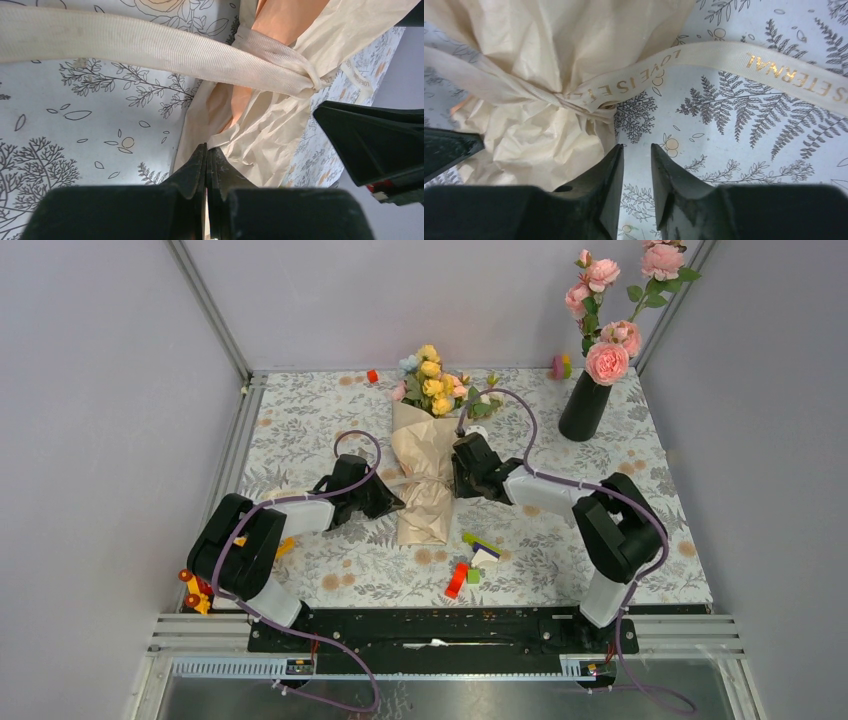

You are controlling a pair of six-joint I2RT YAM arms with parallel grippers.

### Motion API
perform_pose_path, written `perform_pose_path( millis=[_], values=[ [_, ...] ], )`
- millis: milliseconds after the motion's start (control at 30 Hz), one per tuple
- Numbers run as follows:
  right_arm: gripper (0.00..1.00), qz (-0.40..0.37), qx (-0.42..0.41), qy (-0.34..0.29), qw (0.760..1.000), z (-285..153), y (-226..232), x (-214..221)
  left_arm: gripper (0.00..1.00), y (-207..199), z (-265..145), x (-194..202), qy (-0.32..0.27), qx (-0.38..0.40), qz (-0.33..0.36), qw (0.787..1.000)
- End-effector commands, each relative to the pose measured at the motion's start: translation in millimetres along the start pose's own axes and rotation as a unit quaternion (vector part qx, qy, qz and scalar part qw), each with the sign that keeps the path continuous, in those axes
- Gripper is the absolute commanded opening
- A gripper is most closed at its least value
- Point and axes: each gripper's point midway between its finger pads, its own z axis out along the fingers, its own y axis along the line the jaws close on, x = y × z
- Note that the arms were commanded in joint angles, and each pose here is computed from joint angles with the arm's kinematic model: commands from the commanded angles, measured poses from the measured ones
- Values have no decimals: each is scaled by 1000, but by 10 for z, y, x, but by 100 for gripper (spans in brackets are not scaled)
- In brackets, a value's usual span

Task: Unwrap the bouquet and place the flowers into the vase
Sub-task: Untie the ribbon from the wrapping paper.

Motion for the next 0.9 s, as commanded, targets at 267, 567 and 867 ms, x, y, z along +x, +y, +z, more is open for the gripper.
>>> perform_pose_path(
  millis=[267,567,867],
  values=[
    [40,-15,-133,-40,990,-177,316,-407,44,-123,-288,-331,-63,-28,75,995],
    [39,-31,-160,-24,986,-31,337,-443,73,-331,-614,-643,-120,-48,120,984],
    [40,-29,-158,-18,987,109,321,-394,75,-808,-475,-830,-111,4,113,987]
  ],
)
